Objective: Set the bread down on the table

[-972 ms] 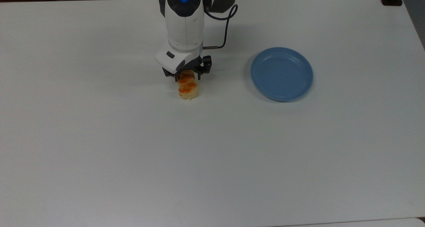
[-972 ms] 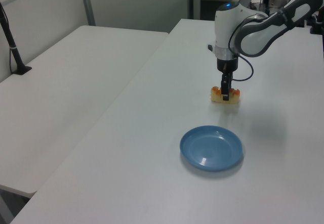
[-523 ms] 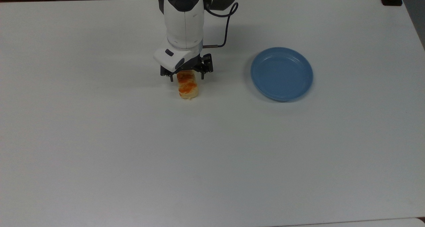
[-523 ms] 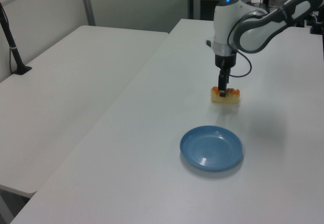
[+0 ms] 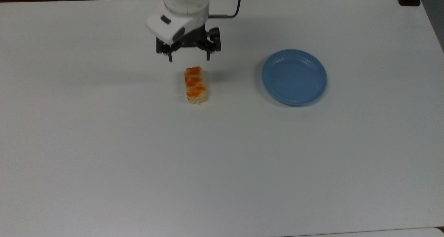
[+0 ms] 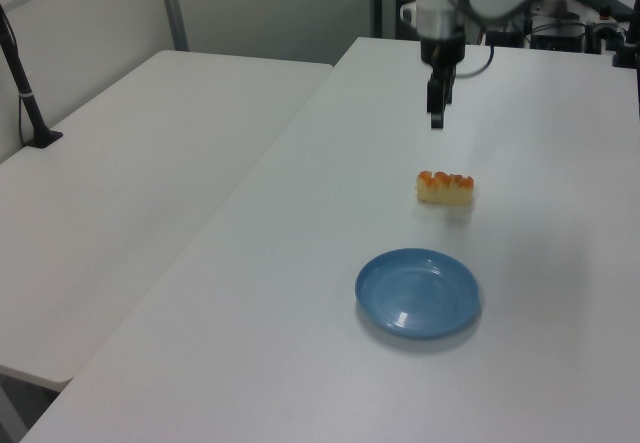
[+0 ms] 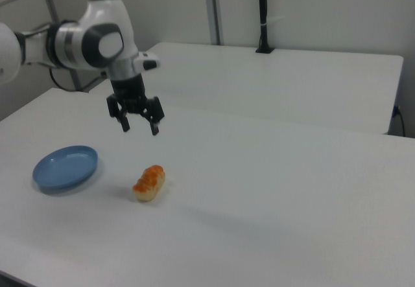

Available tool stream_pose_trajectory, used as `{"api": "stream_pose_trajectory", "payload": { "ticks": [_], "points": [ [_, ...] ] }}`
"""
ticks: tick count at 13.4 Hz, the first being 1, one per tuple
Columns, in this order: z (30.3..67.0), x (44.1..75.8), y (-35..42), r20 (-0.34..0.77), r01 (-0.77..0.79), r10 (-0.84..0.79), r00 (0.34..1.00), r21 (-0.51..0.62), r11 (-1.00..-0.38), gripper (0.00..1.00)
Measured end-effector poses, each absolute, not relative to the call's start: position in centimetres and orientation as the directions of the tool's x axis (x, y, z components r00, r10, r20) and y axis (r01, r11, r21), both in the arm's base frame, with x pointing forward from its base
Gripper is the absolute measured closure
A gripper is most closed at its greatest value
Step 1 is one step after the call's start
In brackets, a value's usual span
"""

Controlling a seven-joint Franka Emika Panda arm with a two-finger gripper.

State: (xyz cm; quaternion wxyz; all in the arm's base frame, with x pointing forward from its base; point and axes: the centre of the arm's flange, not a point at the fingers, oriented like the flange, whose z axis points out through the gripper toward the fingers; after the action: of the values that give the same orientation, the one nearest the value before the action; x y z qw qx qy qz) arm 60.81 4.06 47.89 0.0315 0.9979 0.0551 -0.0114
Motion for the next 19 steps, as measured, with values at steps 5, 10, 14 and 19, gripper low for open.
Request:
{"api": "stream_pose_trajectory", "payload": {
  "ticks": [5, 10, 14, 19],
  "points": [
    [56.4, 58.3, 1.7, -0.009, 0.063, 0.062, 0.998, 0.069, -0.996, 0.00],
    [60.8, 55.5, 0.9, 0.001, 0.042, 0.043, 0.999, 0.074, -0.996, 0.00],
    [61.0, 55.4, 0.7, -0.003, 0.039, 0.039, 0.999, 0.074, -0.997, 0.00],
    [60.9, 55.4, 0.5, -0.004, 0.035, 0.035, 0.999, 0.073, -0.997, 0.00]
  ]
}}
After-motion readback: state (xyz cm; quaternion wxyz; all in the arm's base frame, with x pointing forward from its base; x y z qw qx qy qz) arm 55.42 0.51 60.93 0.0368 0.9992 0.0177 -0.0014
